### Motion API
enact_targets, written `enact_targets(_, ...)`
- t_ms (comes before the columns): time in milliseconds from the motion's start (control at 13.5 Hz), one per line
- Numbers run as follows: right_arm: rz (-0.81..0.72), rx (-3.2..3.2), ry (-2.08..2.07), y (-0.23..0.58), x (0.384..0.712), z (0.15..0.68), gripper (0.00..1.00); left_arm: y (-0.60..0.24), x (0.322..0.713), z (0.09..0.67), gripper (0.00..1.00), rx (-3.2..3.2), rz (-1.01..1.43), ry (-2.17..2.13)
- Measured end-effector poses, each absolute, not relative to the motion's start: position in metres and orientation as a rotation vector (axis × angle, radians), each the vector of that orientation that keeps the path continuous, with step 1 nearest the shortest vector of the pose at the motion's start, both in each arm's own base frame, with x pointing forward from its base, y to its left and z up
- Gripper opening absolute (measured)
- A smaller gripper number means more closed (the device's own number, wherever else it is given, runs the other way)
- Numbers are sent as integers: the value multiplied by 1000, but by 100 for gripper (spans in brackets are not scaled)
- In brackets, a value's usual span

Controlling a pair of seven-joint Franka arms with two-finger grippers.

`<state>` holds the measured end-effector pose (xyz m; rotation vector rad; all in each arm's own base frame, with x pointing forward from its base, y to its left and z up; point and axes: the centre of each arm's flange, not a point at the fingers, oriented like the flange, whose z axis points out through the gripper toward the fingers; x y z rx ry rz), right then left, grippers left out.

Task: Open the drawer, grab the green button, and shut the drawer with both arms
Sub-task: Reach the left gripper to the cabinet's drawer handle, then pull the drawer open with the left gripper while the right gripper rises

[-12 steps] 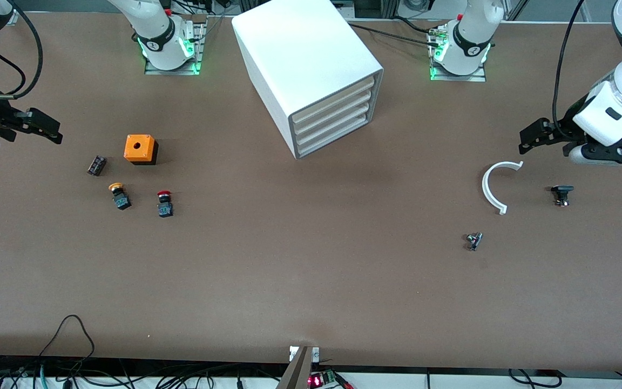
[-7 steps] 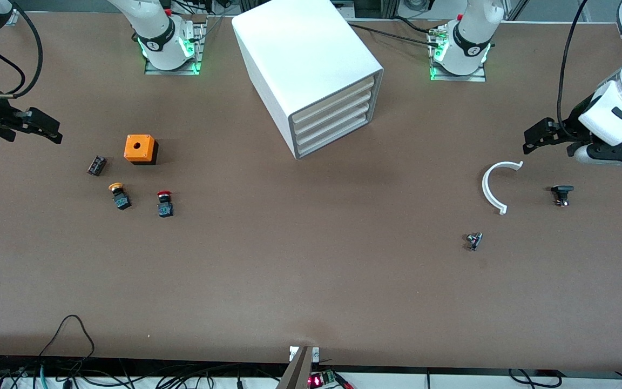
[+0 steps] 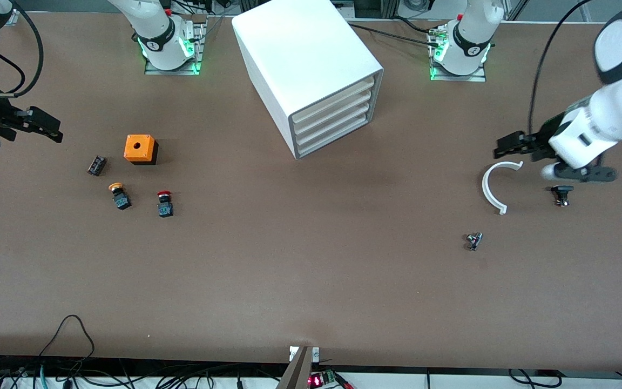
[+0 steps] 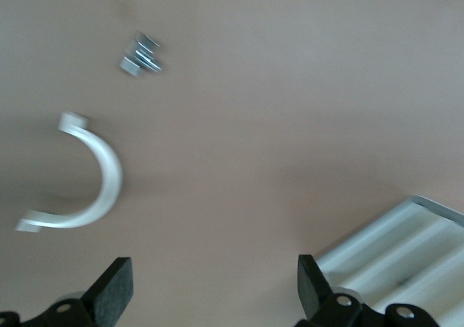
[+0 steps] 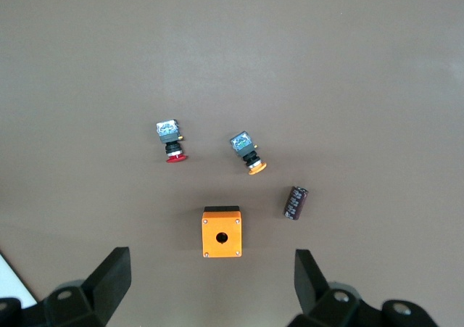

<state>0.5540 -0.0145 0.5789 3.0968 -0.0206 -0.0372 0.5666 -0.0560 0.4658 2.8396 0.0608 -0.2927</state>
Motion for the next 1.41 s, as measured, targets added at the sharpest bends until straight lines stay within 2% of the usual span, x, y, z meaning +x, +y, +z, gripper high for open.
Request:
enact_targets(222, -39, 3097, -21, -15, 554, 579, 100, -77, 559, 382, 100, 2670, -477, 158)
enact_targets(444, -40, 3097, -26, -17, 554, 579, 100, -134, 539, 306, 100, 2434, -640, 254)
enact_targets(741, -44, 3097, -33, -19, 554, 578, 100, -224, 489, 212, 100, 2301, -597, 152)
enact_targets(1185, -45, 3097, -33, -19, 554, 577, 100, -285, 419, 181, 100, 2169, -651, 49)
enact_targets(1407, -47, 3097, -35, -20, 554, 577, 100, -294, 401, 173, 100, 2164, -688, 35)
